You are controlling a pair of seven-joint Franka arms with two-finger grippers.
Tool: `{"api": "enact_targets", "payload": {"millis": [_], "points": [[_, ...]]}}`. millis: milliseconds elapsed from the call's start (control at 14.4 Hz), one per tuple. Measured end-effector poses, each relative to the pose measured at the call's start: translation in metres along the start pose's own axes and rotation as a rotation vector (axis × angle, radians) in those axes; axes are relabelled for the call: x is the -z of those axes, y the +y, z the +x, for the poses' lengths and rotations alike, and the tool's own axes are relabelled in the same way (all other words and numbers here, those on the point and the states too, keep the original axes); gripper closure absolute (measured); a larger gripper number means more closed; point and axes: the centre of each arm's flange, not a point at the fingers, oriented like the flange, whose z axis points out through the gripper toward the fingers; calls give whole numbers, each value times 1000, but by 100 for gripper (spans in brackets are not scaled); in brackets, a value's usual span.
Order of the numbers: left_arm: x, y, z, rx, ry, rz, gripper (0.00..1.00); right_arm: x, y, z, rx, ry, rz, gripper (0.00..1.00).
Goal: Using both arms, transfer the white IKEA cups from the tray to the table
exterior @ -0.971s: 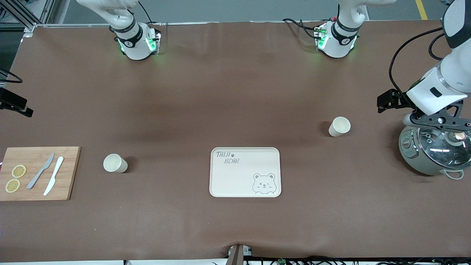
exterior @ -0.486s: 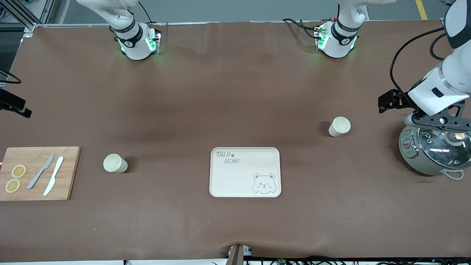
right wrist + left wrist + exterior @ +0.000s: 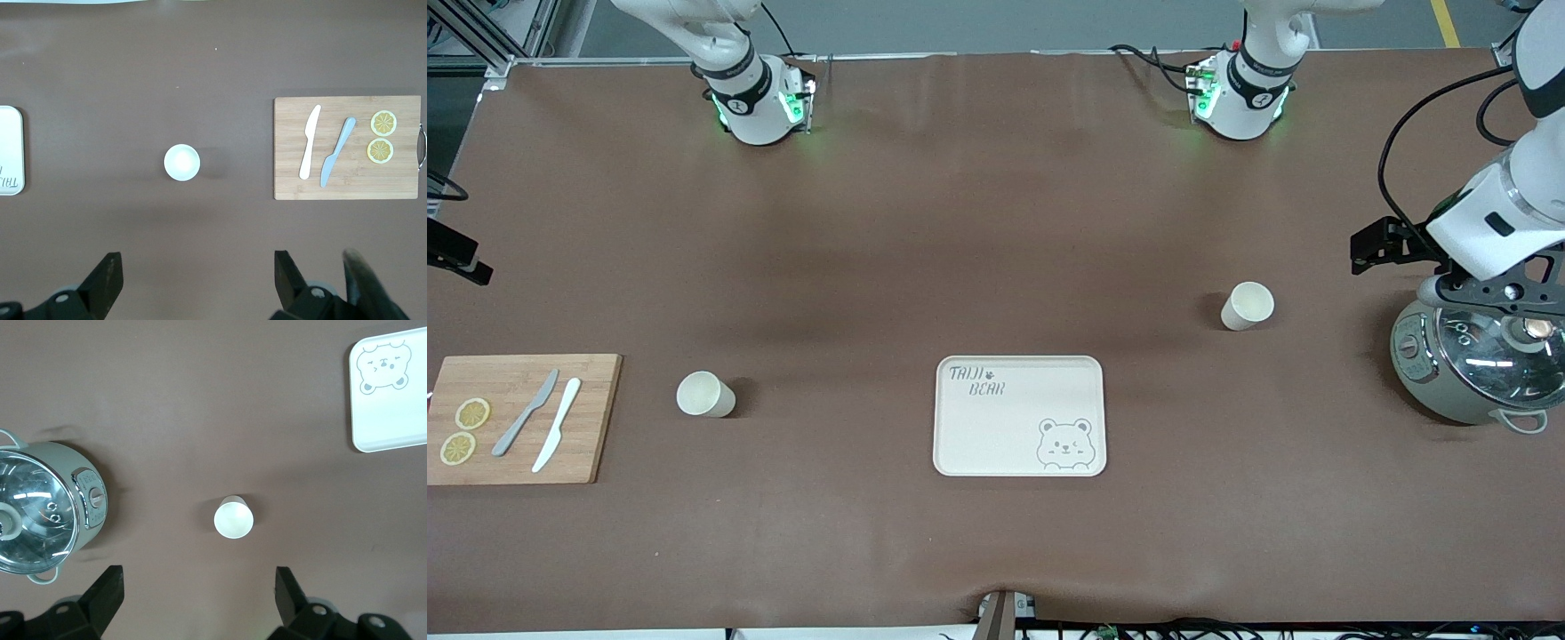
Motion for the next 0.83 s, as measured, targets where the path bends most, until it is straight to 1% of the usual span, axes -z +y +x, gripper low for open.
{"api": "enact_targets", "payload": {"millis": [833], "points": [[1,-7,-1,13,2,0,0,-5,-5,3,9,-7,2,0]]}}
